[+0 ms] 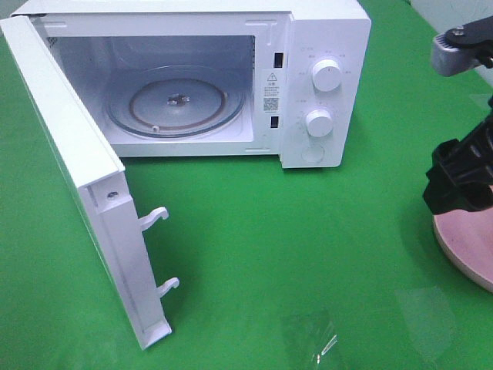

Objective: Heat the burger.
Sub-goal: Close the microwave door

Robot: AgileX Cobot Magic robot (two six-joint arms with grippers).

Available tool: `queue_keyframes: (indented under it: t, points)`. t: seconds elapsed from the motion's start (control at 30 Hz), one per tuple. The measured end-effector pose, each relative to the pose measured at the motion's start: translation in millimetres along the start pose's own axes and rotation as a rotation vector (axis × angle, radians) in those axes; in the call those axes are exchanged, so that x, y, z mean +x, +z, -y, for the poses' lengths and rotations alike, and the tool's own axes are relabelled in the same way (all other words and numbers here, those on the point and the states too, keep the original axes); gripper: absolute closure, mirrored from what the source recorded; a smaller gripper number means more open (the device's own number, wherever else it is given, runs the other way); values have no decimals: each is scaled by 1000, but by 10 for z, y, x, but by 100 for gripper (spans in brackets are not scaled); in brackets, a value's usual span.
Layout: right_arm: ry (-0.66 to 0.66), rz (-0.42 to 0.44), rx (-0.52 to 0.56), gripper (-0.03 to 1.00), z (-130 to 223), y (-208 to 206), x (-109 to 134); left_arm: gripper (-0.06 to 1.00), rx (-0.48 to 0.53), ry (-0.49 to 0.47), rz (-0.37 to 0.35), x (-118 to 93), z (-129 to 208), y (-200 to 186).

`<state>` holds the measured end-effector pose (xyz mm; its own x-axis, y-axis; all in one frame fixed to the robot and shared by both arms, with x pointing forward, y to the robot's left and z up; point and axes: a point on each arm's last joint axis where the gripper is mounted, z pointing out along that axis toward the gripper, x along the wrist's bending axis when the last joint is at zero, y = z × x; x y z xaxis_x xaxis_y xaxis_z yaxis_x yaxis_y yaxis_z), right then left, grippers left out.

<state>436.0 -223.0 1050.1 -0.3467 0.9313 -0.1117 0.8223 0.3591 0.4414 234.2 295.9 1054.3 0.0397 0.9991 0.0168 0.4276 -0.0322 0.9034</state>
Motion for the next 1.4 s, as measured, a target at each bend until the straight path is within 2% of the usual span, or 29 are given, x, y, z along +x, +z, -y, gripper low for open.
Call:
queue_keyframes:
  t: [0.07, 0.43, 0.5, 0.57, 0.67, 0.87, 0.97, 1.2, 1.4]
  points:
    - [13, -31, -30, 20, 206, -131, 9, -5, 0, 0, 0, 0, 0, 0]
    - [35, -42, -129, 20, 652, -348, -14, -5, 0, 0, 0, 0, 0, 0]
    - [46, -44, -168, 20, 745, -413, -23, -5, 0, 0, 0, 0, 0, 0]
    - [60, -47, -254, 20, 915, -537, -40, -5, 0, 0, 0, 0, 0, 0]
    - [85, -45, -296, 20, 998, -592, -60, -5, 0, 0, 0, 0, 0, 0]
    - [182, -3, -414, 20, 1219, -735, -129, -5, 0, 0, 0, 0, 0, 0]
    - [246, 36, -512, 20, 1358, -862, -155, -5, 0, 0, 0, 0, 0, 0]
    - [328, 77, -612, 20, 1599, -1009, -112, -5, 0, 0, 0, 0, 0, 0]
    - [347, 91, -662, 20, 1754, -1059, -55, -5, 0, 0, 0, 0, 0, 0]
